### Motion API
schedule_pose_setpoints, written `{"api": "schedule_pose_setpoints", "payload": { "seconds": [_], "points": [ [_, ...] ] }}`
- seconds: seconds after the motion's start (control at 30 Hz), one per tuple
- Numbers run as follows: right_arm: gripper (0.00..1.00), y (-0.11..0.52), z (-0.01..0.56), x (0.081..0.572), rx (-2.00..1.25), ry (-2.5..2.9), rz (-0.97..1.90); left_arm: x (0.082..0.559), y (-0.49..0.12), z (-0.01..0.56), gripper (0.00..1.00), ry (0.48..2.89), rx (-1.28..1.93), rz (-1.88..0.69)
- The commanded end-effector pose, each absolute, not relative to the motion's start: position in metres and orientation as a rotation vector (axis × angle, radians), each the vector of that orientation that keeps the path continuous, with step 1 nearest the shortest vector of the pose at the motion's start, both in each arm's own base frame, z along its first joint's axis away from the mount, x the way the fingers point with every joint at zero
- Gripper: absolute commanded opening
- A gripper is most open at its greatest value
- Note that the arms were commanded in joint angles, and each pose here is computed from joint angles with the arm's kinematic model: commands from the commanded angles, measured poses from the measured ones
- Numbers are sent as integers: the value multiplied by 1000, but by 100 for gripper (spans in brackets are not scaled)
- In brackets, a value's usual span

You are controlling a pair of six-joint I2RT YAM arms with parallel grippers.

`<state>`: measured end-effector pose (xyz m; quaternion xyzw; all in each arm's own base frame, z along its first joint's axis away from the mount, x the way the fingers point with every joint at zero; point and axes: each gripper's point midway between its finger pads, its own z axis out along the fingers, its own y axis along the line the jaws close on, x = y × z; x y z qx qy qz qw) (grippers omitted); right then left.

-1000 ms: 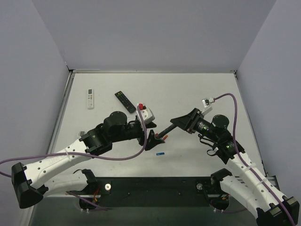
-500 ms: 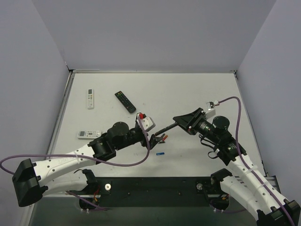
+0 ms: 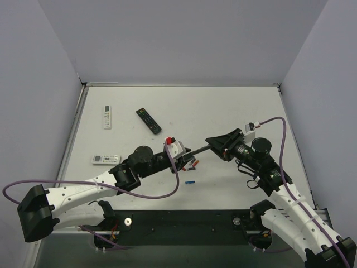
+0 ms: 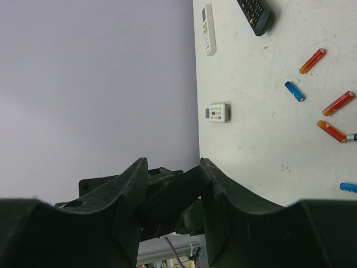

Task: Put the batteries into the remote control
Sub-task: Adjust the remote control.

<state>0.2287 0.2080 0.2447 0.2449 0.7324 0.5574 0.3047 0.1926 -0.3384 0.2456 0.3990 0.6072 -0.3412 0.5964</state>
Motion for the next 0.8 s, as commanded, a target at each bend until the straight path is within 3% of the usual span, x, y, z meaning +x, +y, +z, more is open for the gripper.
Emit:
{"api": "schedule_pose_setpoints", "payload": {
  "seconds": [0.0,0.07,0.13,0.17,0.23,0.27,0.37,0.47,0.77],
  "points": [
    [4,211,249,227,675,1920,1533,191,-345,270,38,1313,920,-812],
    [7,213,247,226,675,1936,1540,191,-345,270,28,1312,921,-814],
    [17,214,245,226,670,1944,1538,189,-345,271,19,1312,921,-821],
    [29,214,244,226,662,1946,1531,189,-344,272,11,1313,916,-824],
    [45,215,246,226,619,1944,1522,189,-341,275,4,1330,899,-831],
    [59,215,247,225,537,1940,1491,190,-340,275,0,1346,892,-831],
    [80,216,258,223,320,1912,1420,192,-333,276,0,1432,871,-832],
    [91,211,260,219,62,1889,1270,188,-323,278,0,1504,878,-899],
    [94,217,276,184,-574,1689,1129,137,-293,299,0,1563,1095,-1181]
  ]
}}
